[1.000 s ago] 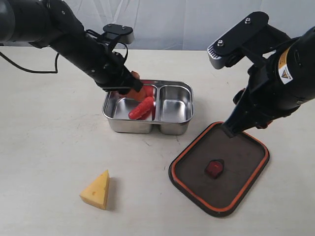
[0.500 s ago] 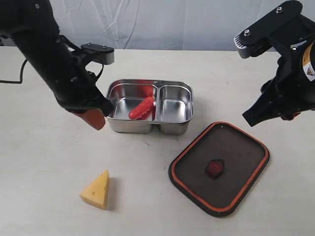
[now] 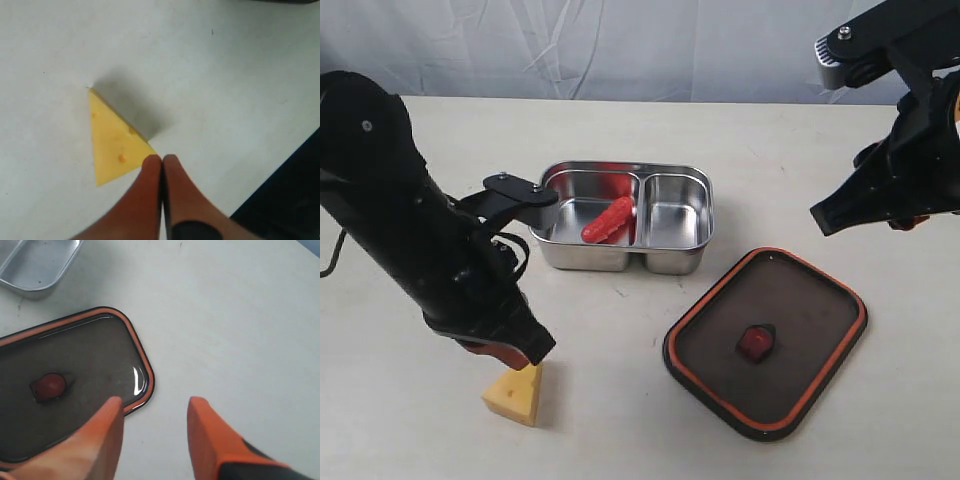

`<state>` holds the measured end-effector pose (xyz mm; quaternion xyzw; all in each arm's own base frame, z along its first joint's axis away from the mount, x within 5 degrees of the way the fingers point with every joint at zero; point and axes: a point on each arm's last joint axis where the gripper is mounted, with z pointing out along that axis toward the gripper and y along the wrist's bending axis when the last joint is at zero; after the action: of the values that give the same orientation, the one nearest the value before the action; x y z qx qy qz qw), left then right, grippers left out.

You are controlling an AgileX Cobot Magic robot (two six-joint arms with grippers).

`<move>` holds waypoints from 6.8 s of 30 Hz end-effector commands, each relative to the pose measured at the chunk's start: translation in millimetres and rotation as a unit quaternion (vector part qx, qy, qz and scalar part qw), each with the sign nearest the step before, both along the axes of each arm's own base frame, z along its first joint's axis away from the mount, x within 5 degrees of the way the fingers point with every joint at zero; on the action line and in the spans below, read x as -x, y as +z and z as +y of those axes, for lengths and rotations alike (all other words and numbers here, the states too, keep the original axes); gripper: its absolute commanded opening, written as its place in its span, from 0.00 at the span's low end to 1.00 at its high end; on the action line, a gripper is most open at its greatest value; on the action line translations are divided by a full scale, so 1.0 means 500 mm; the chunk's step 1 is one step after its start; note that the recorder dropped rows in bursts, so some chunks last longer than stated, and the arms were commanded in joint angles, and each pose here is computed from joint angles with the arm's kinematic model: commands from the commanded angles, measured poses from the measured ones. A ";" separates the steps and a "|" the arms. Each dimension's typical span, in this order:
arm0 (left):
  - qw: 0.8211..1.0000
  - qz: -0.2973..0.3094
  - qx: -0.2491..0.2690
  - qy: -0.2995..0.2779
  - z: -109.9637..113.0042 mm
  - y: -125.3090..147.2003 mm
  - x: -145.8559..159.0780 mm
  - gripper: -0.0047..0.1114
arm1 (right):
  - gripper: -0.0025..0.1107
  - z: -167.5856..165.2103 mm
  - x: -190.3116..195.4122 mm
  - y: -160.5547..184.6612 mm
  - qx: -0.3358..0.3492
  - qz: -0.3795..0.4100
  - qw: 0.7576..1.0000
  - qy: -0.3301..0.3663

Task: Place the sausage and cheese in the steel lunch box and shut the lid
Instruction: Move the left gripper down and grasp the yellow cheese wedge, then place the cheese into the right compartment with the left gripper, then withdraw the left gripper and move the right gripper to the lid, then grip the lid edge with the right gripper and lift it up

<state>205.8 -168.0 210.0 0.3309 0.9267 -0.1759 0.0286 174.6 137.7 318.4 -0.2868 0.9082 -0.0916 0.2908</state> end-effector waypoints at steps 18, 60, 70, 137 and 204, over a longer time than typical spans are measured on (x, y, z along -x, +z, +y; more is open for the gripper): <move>0.996 -0.060 -0.002 0.060 0.001 0.003 -0.022 0.56 | 0.38 0.003 -0.002 0.008 -0.019 -0.018 1.000 0.003; 0.994 0.038 -0.082 0.059 -0.010 -0.114 -0.041 0.04 | 0.38 -0.009 -0.012 0.023 -0.027 -0.067 0.997 -0.042; 0.952 -0.274 0.129 0.053 -0.080 0.127 -0.156 0.04 | 0.38 -0.084 -0.046 0.004 -0.055 -0.098 0.975 -0.192; 0.962 -0.256 0.096 -0.025 -0.029 0.159 -0.069 0.04 | 0.16 -0.087 -0.079 -0.067 -0.028 0.031 0.978 -0.206; 0.977 -0.173 0.121 0.002 0.053 0.147 0.089 0.27 | 0.01 -0.101 -0.231 -0.382 -0.043 0.255 0.939 -0.226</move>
<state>165.5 -141.8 283.8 0.3484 0.8778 -0.2204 0.2439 290.7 89.8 116.3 -0.0721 0.9965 -0.0385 0.0175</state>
